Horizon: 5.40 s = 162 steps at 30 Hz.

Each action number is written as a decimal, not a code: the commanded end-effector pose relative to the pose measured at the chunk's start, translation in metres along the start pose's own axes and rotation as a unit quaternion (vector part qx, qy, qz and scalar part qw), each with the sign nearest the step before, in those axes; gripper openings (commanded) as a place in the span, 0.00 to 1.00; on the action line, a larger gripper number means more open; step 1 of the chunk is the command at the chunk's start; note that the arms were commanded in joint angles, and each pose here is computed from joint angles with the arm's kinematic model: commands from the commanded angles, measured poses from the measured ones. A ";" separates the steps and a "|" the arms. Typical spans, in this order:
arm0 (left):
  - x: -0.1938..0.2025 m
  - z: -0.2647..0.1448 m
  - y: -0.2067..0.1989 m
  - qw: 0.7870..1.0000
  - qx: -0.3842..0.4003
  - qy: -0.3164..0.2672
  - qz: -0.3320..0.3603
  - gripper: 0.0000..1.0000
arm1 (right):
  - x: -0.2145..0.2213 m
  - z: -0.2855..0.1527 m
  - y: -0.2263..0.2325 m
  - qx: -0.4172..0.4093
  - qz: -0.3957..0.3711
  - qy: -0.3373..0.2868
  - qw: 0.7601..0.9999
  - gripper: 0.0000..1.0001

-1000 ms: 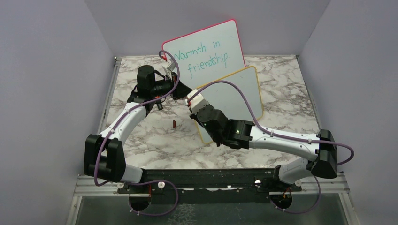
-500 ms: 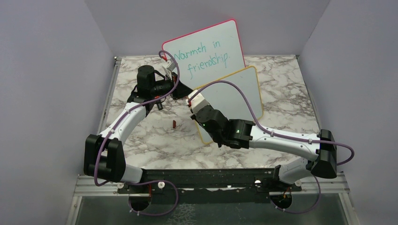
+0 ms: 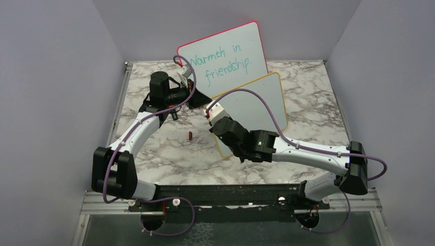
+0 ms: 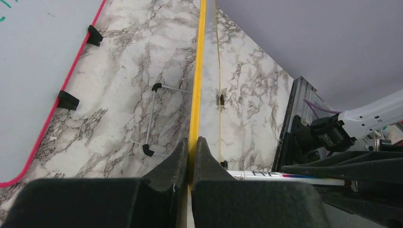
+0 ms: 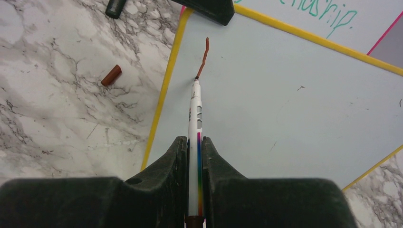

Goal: Write a sentence on the whiteboard

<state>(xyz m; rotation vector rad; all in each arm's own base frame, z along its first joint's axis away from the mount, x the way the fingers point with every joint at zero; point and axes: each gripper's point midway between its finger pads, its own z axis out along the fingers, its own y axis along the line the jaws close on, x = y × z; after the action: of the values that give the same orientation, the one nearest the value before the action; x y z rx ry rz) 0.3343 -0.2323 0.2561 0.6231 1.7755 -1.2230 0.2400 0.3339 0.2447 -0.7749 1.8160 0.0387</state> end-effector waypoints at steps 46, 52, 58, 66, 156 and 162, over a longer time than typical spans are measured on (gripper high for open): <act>0.013 0.001 0.002 1.000 0.005 0.014 -0.009 0.00 | -0.025 -0.018 -0.029 0.039 0.061 -0.056 0.996 0.01; 0.013 0.001 0.001 1.000 0.006 0.014 -0.009 0.00 | -0.024 -0.010 -0.029 0.041 0.062 -0.053 0.996 0.01; 0.013 0.001 0.001 1.000 0.007 0.015 -0.010 0.00 | -0.019 -0.003 -0.032 0.048 0.059 -0.043 0.996 0.01; 0.014 0.002 0.002 1.000 0.008 0.016 -0.011 0.00 | -0.016 0.003 -0.034 0.051 0.061 -0.037 0.996 0.00; 0.017 0.004 0.003 1.000 0.014 0.022 -0.015 0.00 | 0.045 0.000 -0.024 0.022 0.033 0.064 0.997 0.01; 0.017 0.004 0.003 1.000 0.014 0.023 -0.015 0.00 | 0.050 -0.002 -0.029 0.031 0.030 0.069 0.997 0.01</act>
<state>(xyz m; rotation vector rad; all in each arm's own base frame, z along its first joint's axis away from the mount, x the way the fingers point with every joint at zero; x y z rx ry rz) 0.3356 -0.2331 0.2534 0.6319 1.7717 -1.2326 0.2421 0.3068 0.2261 -0.7058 1.9299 0.0647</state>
